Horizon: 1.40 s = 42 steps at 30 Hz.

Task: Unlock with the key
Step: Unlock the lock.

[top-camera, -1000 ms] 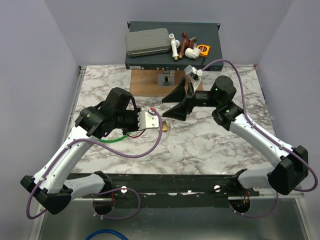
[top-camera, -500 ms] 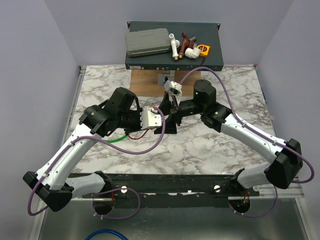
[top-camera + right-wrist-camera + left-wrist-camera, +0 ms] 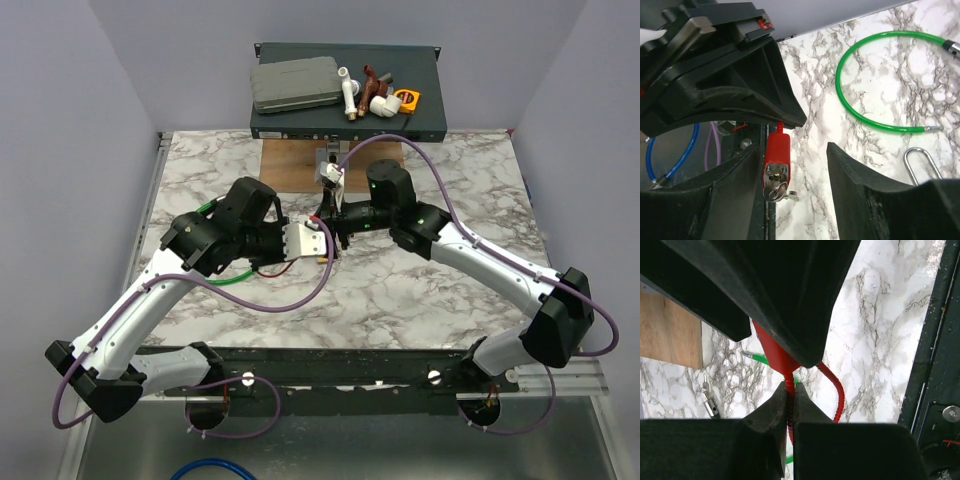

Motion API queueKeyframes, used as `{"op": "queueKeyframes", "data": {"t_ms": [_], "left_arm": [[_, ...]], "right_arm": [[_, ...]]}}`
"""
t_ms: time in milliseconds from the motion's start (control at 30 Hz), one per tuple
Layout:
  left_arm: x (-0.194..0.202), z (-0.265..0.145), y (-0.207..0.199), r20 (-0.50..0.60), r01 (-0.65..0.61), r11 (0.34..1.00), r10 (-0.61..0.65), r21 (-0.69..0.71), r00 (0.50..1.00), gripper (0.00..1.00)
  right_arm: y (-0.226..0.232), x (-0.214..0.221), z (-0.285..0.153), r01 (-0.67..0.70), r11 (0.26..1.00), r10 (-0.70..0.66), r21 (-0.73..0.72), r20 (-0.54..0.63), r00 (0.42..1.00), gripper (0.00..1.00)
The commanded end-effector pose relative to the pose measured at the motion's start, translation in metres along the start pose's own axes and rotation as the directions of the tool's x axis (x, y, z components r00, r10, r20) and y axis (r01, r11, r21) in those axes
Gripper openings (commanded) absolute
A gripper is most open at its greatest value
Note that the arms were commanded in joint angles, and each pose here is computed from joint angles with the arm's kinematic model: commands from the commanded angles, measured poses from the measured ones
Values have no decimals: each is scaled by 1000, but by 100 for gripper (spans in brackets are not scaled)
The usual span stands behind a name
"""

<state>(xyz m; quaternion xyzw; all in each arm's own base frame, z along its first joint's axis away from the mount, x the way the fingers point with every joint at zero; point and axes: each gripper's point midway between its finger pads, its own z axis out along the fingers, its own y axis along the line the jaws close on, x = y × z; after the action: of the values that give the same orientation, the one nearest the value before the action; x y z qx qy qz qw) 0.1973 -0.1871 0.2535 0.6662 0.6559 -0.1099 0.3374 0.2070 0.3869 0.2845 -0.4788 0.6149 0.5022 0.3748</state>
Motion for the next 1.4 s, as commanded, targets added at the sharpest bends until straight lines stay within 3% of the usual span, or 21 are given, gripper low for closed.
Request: {"op": "queueKeyframes", "data": {"t_ms": [0,200,300,700,1000,1167,1367], "left_arm": [[-9,-8,10,22,-22,998,23,-62,1000,0],[-9,-11,12,14,-28,996,29,-82,999,0],[-10,-15,16,6,-46,993,46,-105,999,0],[32,-27,2,-145,-153,983,138,-103,980,0],[35,-23,-10,-135,-125,991,117,-55,984,1],[11,-20,-10,-42,-90,995,88,-50,995,30],[-30,-39,4,87,-78,994,85,-81,993,40]], "right_arm": [[-9,-5,1,6,999,-6,54,-6,1000,51],[-9,-5,2,-4,998,4,55,3,1000,15],[-12,-12,0,-2,996,-3,93,54,999,2],[-49,-44,-56,-83,913,-61,399,335,940,1],[-41,-47,-61,-117,924,-46,364,410,911,1],[-26,-55,-51,-108,962,-15,251,441,897,1],[-18,-49,-42,-109,979,26,172,424,906,1]]}}
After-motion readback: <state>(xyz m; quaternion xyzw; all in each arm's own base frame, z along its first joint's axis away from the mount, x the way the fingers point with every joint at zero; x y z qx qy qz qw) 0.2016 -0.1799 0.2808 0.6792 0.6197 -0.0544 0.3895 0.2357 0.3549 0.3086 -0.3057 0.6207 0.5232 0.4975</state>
